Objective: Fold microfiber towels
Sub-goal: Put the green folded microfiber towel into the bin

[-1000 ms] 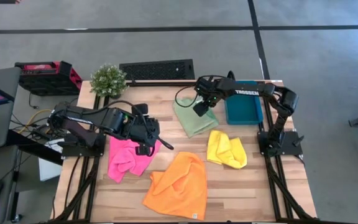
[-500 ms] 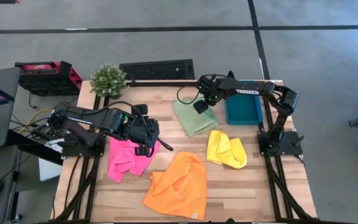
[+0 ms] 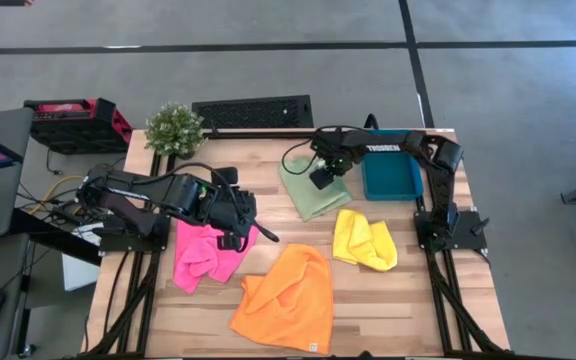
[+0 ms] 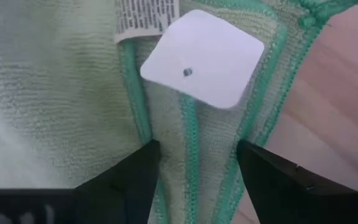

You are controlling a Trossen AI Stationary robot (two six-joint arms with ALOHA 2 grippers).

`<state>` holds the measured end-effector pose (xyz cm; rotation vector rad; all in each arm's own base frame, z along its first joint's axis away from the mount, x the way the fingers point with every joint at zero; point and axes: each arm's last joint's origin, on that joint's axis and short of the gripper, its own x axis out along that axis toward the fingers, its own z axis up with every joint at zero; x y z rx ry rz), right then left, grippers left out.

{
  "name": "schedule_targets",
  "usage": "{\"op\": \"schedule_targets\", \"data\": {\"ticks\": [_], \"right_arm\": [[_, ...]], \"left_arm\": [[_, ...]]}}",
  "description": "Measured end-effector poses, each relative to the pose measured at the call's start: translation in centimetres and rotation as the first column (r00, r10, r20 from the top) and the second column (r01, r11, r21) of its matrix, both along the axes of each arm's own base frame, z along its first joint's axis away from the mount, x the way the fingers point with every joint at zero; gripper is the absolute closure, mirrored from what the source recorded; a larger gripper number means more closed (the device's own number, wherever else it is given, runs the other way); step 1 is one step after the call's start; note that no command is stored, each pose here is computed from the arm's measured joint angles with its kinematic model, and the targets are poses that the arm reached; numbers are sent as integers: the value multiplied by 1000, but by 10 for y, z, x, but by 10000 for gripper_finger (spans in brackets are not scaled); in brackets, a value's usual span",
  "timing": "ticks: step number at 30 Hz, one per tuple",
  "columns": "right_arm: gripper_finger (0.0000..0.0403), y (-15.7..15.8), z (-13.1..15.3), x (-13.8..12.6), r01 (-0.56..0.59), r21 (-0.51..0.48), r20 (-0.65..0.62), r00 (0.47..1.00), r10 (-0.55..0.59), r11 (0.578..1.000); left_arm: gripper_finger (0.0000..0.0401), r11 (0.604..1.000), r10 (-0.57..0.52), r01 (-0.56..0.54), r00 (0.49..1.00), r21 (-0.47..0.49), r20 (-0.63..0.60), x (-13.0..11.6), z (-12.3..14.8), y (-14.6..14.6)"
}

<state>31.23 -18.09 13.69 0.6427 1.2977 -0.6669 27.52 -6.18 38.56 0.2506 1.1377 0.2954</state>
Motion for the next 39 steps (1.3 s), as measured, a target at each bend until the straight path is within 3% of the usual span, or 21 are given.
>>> {"op": "schedule_targets", "data": {"ticks": [9,12,20,26,31,39], "right_arm": [[175,-1,-3,3,-6,-1,-5,1000,6,1000],[219,-2,-3,3,-4,-4,2,1000,4,1000],[383,-3,-4,5,-30,-10,19,999,30,1000],[383,2,4,6,-55,-33,31,998,56,998],[391,2,26,0,-36,-62,69,997,40,997],[394,3,40,-13,10,-123,-19,1000,-13,992]], "left_arm": [[241,1000,1,-1,1000,4,0,0,0,0],[241,1000,1,-1,1000,4,0,0,0,0],[241,1000,1,-1,1000,4,0,0,0,0],[241,1000,1,-1,1000,3,0,0,0,0],[241,1000,3,-3,1000,2,1,0,0,0],[241,1000,6,-6,1000,1,2,0,0,0]]}}
